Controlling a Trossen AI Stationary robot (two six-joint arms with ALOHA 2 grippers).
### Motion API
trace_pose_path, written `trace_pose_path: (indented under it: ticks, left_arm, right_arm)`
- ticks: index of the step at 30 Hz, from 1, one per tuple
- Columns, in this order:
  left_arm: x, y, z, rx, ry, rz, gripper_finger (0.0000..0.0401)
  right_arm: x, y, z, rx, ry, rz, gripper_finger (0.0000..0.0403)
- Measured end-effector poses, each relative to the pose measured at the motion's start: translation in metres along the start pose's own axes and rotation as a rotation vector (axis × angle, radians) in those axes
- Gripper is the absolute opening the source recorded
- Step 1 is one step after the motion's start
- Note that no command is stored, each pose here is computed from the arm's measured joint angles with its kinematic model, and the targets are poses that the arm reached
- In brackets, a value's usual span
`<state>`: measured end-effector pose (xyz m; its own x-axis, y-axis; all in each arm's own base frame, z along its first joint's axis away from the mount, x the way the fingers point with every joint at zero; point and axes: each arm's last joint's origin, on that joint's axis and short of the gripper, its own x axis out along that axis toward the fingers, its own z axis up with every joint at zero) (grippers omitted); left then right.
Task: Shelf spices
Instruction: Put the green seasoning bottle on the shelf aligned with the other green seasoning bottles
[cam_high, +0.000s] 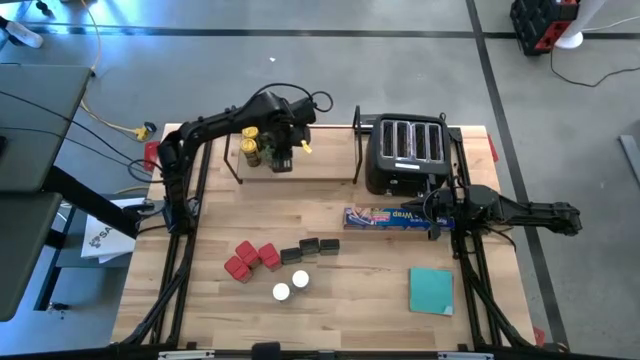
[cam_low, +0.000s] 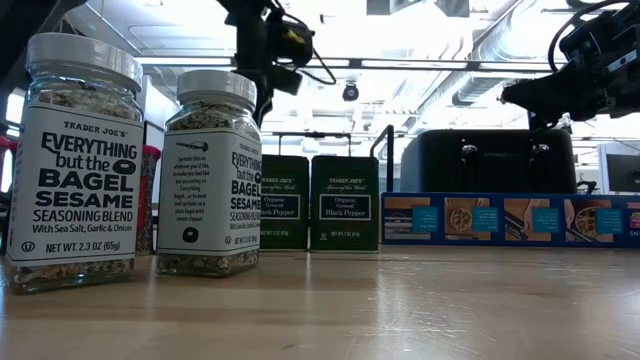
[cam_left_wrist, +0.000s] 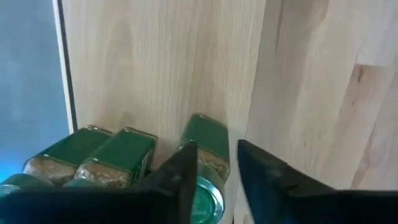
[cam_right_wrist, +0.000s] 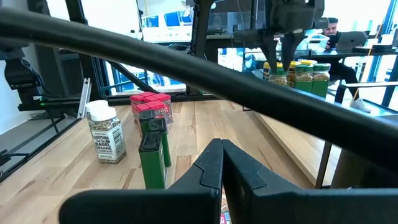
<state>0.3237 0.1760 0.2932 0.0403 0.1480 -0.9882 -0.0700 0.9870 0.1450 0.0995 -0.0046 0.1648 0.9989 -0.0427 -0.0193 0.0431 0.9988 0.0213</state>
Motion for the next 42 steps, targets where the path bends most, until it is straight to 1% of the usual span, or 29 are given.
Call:
trace_pose_path:
  ticks: [4, 8, 12, 18, 20, 22, 25, 27, 29, 31, 35, 39, 42]
  left_arm:
    - [0.005, 0.004, -0.004, 0.018, 0.038, 0.011, 0.0058]
    - [0.005, 0.009, -0.009, 0.031, 0.106, 0.076, 0.0032]
    - [0.005, 0.012, -0.01, 0.067, 0.131, 0.14, 0.0019]
    - [0.003, 0.011, -0.008, 0.094, 0.137, 0.191, 0.0015]
    - [-0.003, 0.009, -0.006, 0.08, 0.116, 0.198, 0.0015]
    - [-0.01, 0.003, -0.003, 0.061, 0.058, 0.168, 0.0015]
    - [-0.014, -0.008, 0.005, 0.017, -0.057, 0.039, 0.0015]
    - [-0.008, -0.017, 0.007, 0.024, -0.071, -0.029, 0.0015]
    - [0.004, -0.025, 0.008, 0.064, -0.042, -0.038, 0.0015]
    - [0.017, -0.029, 0.005, 0.099, 0.012, -0.018, 0.0015]
    - [0.041, -0.034, -0.001, 0.118, 0.103, 0.035, 0.0015]
    - [0.051, -0.036, -0.008, 0.147, 0.169, 0.056, 0.0015]
    - [0.052, -0.034, -0.009, 0.15, 0.195, 0.099, 0.0015]
  right_arm:
    - [0.0, 0.0, 0.0, 0.0, 0.0, 0.0, 0.0]
    - [0.0, 0.0, 0.0, 0.0, 0.0, 0.0, 0.0]
    - [0.0, 0.0, 0.0, 0.0, 0.0, 0.0, 0.0]
    - [0.0, 0.0, 0.0, 0.0, 0.0, 0.0, 0.0]
    - [0.0, 0.0, 0.0, 0.0, 0.0, 0.0, 0.0]
    - [0.0, 0.0, 0.0, 0.0, 0.0, 0.0, 0.0]
    - [0.0, 0.0, 0.0, 0.0, 0.0, 0.0, 0.0]
    - [0.0, 0.0, 0.0, 0.0, 0.0, 0.0, 0.0]
    - [0.0, 0.0, 0.0, 0.0, 0.0, 0.0, 0.0]
    - [0.0, 0.0, 0.0, 0.0, 0.0, 0.0, 0.0]
    - [0.0, 0.0, 0.0, 0.0, 0.0, 0.0, 0.0]
    - [0.0, 0.0, 0.0, 0.0, 0.0, 0.0, 0.0]
    - [0.0, 0.0, 0.0, 0.0, 0.0, 0.0, 0.0]
